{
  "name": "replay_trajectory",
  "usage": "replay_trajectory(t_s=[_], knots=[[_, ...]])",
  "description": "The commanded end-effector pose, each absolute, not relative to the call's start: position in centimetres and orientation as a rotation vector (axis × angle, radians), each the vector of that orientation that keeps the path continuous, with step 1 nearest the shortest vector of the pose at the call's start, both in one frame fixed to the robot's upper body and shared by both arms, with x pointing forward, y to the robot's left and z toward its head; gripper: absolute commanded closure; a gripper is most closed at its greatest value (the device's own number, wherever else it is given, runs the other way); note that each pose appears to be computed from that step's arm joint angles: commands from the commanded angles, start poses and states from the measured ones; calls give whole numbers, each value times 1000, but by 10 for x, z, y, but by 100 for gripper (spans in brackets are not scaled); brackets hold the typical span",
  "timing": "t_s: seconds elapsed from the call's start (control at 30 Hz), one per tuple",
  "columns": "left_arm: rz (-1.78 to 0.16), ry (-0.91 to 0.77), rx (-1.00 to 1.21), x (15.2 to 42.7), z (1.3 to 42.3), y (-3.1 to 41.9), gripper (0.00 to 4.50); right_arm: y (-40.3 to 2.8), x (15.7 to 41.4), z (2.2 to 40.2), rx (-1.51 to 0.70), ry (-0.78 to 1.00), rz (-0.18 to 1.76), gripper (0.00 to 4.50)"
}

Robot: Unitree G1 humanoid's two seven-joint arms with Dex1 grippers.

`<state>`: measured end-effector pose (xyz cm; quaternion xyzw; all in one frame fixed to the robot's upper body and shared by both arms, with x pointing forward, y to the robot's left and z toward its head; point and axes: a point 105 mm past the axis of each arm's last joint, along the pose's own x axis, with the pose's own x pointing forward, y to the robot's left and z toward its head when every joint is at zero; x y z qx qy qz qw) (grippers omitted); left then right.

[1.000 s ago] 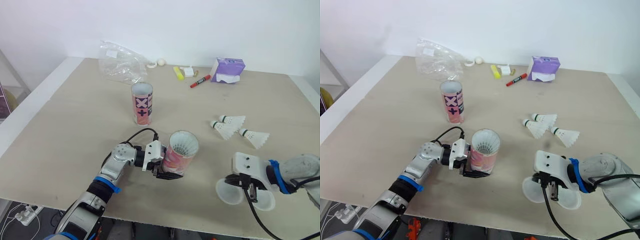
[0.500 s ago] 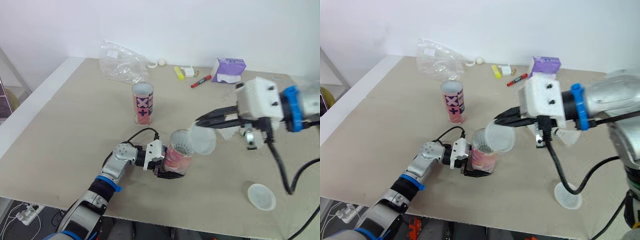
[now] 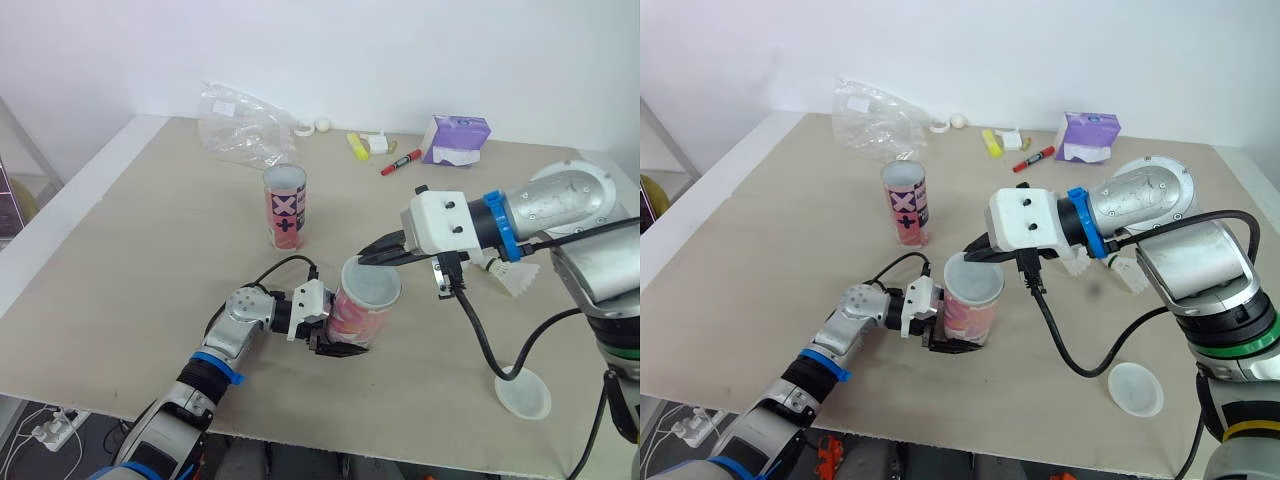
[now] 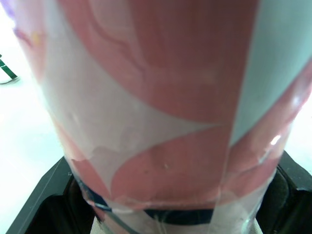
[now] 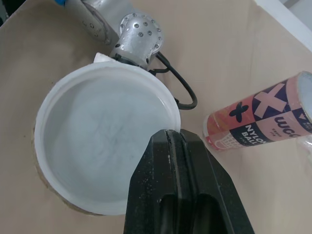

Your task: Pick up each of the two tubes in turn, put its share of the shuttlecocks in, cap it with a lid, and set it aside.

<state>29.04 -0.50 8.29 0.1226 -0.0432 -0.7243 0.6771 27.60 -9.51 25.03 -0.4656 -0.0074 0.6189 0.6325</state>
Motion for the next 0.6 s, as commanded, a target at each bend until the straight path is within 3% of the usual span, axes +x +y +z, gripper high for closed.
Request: replay_trajectory(t_s=[0.03,0.6], knots=[[-1614,-9,291,289,65,0,71,-97,277,257,-1116,-42,1394,441],[-1608,-2,297,292,65,-1,71,-103,277,255,-1187,-23,1393,441]])
